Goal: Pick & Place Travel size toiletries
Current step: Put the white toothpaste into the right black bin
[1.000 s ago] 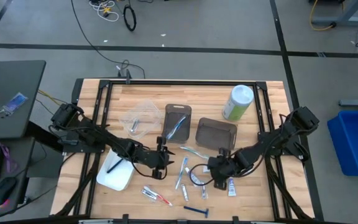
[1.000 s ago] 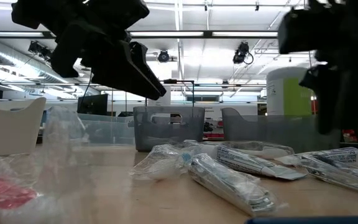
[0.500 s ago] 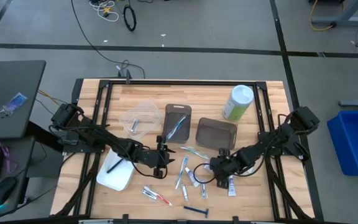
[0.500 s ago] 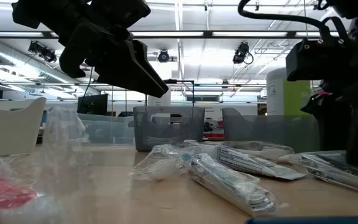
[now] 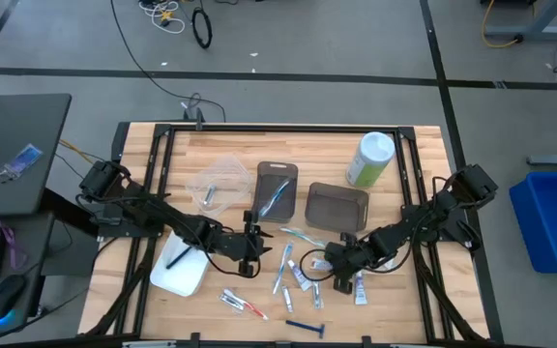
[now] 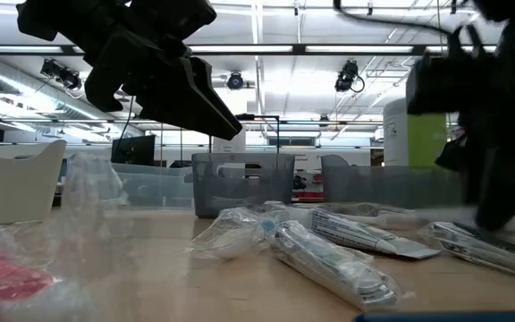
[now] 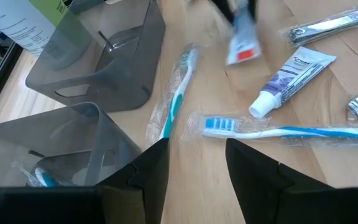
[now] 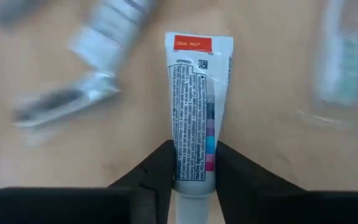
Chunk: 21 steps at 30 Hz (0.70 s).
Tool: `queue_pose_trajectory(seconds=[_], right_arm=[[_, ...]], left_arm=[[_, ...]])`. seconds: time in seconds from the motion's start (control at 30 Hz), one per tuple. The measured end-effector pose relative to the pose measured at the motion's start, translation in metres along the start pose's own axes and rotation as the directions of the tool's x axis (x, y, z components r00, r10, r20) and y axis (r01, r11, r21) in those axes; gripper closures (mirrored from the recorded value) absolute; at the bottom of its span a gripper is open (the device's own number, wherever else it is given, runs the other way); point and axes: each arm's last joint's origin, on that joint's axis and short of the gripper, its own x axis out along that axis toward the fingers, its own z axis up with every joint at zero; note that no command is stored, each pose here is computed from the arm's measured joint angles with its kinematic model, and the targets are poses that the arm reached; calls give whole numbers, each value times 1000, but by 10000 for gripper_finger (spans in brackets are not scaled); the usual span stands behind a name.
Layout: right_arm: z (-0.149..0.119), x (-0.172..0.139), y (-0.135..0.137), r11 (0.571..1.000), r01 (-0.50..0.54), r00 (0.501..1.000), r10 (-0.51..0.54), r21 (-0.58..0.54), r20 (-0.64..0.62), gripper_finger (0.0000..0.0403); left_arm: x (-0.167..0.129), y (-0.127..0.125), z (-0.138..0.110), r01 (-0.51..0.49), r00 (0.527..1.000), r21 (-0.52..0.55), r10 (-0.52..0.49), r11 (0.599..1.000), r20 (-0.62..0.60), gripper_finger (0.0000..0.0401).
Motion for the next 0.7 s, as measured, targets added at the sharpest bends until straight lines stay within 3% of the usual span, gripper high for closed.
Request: queue_pose_trajectory(seconds=[0.13,0.3,0.4,0.5,0.6,0.7], right_arm=[[20,-19,13,998,-10,994,17,-59,111,303],[49,-56,16,978,161,928,-105,-132,357,308],[54,-70,4,943,307,883,-231,-130,410,308],[57,-78,-17,914,401,858,-352,-58,375,308],[56,-77,-41,879,477,848,-464,12,255,308],[56,-73,-61,862,507,855,-503,7,123,307]], left_arm=[[0,0,0,0,1000,8,0,1000,3,236],[0,0,2,-3,1000,56,2,998,21,236],[0,1,5,-9,999,79,5,997,51,236],[0,1,7,-14,997,99,7,995,71,236],[-1,1,10,-22,995,111,11,994,98,236],[-1,1,11,-24,995,126,11,992,101,236]])
